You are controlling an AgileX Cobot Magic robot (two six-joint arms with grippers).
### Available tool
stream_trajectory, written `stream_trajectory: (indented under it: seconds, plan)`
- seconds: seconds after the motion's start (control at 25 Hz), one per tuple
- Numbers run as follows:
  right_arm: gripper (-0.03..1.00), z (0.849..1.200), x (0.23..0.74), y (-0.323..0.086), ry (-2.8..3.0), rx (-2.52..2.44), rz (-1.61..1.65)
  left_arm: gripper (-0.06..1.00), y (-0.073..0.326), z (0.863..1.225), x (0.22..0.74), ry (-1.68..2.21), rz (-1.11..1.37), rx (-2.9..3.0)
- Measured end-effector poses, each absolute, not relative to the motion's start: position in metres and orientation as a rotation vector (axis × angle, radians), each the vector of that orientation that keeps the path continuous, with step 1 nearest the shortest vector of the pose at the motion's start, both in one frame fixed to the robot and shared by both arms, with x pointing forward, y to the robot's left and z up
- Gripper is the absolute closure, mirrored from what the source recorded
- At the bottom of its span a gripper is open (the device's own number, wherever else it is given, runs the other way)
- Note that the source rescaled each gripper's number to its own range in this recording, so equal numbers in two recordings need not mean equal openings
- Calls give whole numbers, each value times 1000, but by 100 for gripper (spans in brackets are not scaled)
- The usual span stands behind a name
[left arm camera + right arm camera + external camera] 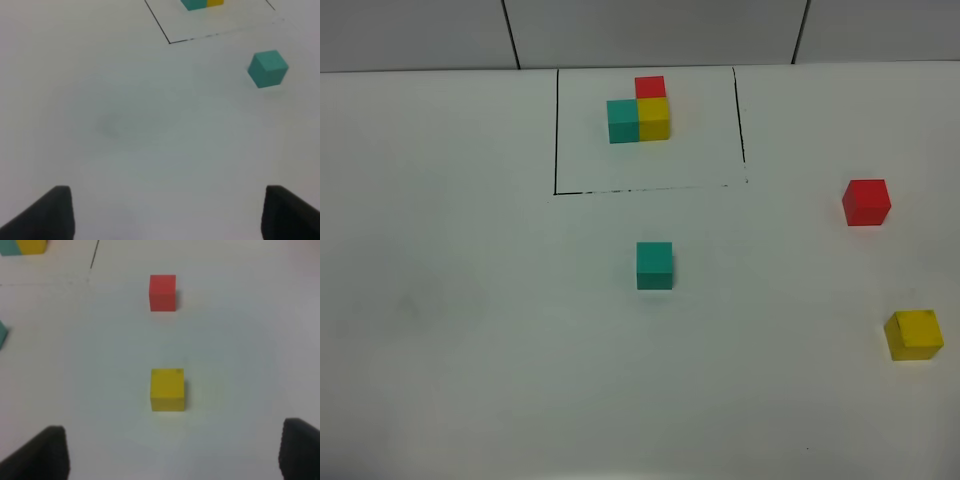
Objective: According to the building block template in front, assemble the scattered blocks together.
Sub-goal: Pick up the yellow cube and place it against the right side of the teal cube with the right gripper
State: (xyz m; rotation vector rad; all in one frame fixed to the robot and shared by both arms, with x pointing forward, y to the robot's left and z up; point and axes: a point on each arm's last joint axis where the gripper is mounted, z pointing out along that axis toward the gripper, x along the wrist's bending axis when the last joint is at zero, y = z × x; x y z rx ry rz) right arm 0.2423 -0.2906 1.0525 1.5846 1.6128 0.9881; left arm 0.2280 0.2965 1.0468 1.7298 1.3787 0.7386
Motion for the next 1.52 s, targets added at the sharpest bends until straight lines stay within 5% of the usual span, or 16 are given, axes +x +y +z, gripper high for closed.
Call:
stream_trajectory:
  seconds: [1.52]
  plan:
    - [24, 1052, 242, -291, 1613, 1585, 988, 14, 295, 1047, 229, 1514, 815, 1643]
